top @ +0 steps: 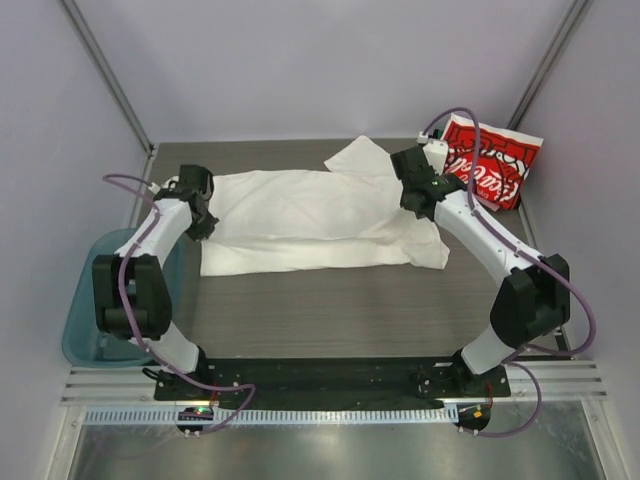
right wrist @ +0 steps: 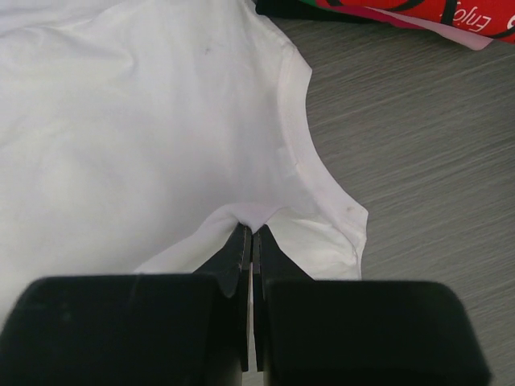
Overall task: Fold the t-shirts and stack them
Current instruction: Fold the tshirt
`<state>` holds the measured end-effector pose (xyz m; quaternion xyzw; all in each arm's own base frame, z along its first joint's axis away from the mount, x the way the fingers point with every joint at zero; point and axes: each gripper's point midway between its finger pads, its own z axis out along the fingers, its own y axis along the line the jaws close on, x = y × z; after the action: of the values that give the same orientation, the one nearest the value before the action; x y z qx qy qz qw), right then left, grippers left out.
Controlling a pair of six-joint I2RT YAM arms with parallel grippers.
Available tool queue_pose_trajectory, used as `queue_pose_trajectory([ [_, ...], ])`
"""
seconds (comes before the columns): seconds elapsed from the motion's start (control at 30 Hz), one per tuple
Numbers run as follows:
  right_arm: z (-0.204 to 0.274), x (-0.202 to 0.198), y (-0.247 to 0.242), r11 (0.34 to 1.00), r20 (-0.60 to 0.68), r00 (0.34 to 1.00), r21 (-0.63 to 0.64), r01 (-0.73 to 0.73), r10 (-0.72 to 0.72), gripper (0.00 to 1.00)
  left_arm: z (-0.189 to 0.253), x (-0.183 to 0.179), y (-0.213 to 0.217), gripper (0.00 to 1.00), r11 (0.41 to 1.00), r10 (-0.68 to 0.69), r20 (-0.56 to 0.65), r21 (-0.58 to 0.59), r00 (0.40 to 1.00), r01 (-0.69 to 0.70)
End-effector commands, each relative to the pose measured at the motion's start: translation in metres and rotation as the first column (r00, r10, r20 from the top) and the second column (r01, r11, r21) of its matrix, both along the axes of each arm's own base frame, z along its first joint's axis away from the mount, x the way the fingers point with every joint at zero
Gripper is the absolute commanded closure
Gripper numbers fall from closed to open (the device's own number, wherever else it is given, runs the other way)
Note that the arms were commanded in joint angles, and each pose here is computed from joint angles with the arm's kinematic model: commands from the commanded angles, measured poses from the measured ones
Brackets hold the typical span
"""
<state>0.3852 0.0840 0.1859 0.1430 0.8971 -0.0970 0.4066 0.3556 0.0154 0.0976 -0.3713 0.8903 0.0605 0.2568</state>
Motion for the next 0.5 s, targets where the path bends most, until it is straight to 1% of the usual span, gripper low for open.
queue_pose_trajectory([
  [0.0, 0.008, 0.029, 0.003, 1.0, 0.043, 0.999, 0.007, -0.017, 0.017, 0.99, 0.005, 0.024, 0.005, 1.0, 1.0, -0.016, 0.027, 0.006, 1.0, 0.016],
  [0.07, 0.007, 0.042, 0.003, 1.0, 0.042, 0.999, 0.011, -0.014, 0.013, 0.99, -0.006, 0.028, 0.007, 1.0, 1.0, -0.01, 0.0, -0.007, 1.0, 0.01],
  [0.1, -0.006, 0.047, 0.003, 1.0, 0.012, 1.0, -0.003, -0.012, 0.012, 0.99, -0.004, 0.034, 0.007, 1.0, 1.0, -0.007, 0.008, -0.01, 1.0, 0.007],
  [0.13, -0.002, 0.055, 0.003, 1.0, 0.025, 1.0, -0.001, -0.009, 0.009, 0.99, -0.005, 0.039, 0.007, 1.0, 1.0, -0.011, 0.007, -0.012, 1.0, 0.011],
  [0.17, -0.006, 0.06, 0.002, 1.0, 0.017, 1.0, -0.011, -0.009, 0.009, 0.99, -0.013, 0.042, 0.006, 1.0, 1.0, -0.014, -0.018, -0.012, 1.0, 0.014],
  [0.2, -0.02, 0.066, 0.003, 0.999, -0.016, 1.0, -0.032, -0.015, 0.015, 0.99, -0.006, 0.054, 0.008, 1.0, 1.0, -0.013, -0.002, -0.006, 1.0, 0.013],
  [0.23, -0.016, 0.074, 0.004, 0.999, -0.005, 1.0, -0.028, -0.017, 0.017, 0.99, -0.008, 0.054, 0.008, 1.0, 1.0, -0.016, -0.029, -0.003, 0.999, 0.016],
  [0.27, -0.021, 0.081, 0.004, 1.0, -0.017, 1.0, -0.014, -0.024, 0.023, 0.99, -0.021, 0.055, 0.008, 1.0, 1.0, -0.023, -0.072, -0.002, 0.997, 0.023],
  [0.3, -0.024, 0.087, 0.007, 0.999, -0.03, 0.998, -0.006, -0.05, 0.049, 0.97, -0.021, 0.059, 0.006, 1.0, 1.0, -0.029, -0.082, -0.011, 0.996, 0.028],
  [0.33, -0.028, 0.1, 0.01, 0.998, -0.038, 0.998, 0.006, -0.056, 0.056, 0.89, -0.013, 0.068, 0.002, 0.98, 0.999, -0.044, -0.079, -0.031, 0.996, 0.042],
  [0.37, -0.027, 0.106, 0.01, 0.998, -0.047, 0.997, 0.021, -0.058, 0.059, 0.77, -0.012, 0.074, 0.011, 0.95, 0.998, -0.032, -0.086, -0.05, 0.996, 0.028],
  [0.4, -0.026, 0.114, 0.007, 0.997, -0.056, 0.997, 0.055, -0.057, 0.061, 0.5, -0.021, 0.077, 0.011, 0.89, 0.997, -0.037, -0.125, -0.065, 0.991, 0.029],
  [0.43, -0.019, 0.122, 0.007, 0.997, -0.066, 0.996, 0.064, -0.049, 0.053, 0.38, -0.003, 0.086, 0.007, 0.62, 0.995, -0.049, -0.117, -0.097, 0.992, 0.038],
  [0.47, -0.01, 0.125, 0.004, 0.997, -0.064, 0.997, 0.069, -0.039, 0.043, 0.29, 0.0, 0.087, 0.007, 0.47, 0.993, -0.048, -0.126, -0.111, 0.991, 0.034],
])
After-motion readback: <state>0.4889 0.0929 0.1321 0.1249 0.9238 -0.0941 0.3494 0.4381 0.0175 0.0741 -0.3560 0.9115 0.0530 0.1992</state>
